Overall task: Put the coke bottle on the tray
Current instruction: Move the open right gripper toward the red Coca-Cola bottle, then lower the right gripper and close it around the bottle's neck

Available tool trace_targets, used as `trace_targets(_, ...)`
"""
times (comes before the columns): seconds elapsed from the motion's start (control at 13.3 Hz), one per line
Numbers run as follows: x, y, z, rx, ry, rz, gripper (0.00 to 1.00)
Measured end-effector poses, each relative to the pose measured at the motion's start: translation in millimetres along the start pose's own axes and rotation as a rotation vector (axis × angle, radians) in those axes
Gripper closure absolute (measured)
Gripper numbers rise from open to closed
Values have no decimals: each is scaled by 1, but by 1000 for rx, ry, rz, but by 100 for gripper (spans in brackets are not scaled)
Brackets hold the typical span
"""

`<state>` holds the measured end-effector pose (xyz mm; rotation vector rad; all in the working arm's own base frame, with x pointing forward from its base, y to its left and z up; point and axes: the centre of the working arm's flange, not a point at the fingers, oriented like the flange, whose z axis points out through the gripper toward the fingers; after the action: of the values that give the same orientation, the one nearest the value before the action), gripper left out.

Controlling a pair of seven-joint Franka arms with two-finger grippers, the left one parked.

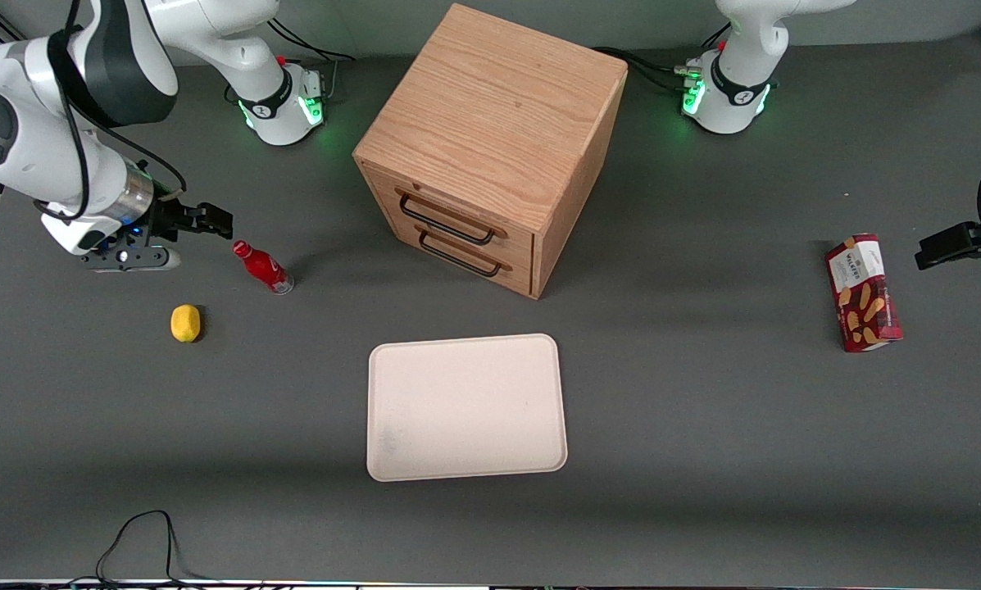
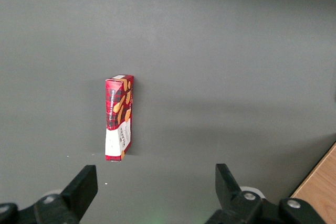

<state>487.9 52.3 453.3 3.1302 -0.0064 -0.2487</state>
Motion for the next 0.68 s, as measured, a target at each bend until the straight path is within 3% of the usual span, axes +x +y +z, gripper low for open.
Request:
trace_targets(0.45,-7,3,44,-41,-18,-40,2)
trace_targets(0.68,-10,2,66,-41,-3,-55,2)
